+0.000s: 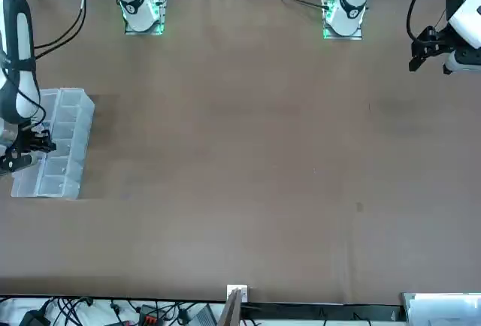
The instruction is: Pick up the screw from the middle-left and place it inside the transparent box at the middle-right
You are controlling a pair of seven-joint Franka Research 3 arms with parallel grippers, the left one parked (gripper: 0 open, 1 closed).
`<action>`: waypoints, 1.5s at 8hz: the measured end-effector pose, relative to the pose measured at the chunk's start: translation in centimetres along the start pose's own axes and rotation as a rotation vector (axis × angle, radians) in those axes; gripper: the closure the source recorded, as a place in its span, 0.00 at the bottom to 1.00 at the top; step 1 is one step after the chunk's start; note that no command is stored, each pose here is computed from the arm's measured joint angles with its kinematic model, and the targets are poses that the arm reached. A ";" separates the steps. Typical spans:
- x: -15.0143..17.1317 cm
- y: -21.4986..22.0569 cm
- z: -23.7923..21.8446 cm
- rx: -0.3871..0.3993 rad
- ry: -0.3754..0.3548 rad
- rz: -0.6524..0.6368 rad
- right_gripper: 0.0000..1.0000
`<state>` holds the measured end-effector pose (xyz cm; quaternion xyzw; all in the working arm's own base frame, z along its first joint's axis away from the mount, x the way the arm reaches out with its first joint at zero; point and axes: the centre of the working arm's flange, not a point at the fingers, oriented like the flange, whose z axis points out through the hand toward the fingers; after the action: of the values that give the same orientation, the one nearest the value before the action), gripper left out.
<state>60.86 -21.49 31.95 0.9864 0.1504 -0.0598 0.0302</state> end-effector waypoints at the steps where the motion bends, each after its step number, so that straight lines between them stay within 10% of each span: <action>1: -0.1 0.2 0.7 0.002 -0.006 0.003 0.93; 3: 0.0 0.2 1.6 0.006 -0.019 0.003 0.82; 8: 1.3 -0.1 -3.2 -0.031 0.057 -0.013 0.00; 12: 1.2 -5.5 -19.5 0.009 0.147 0.029 0.00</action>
<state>62.43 -14.36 50.94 0.9903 0.1376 0.0126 0.0154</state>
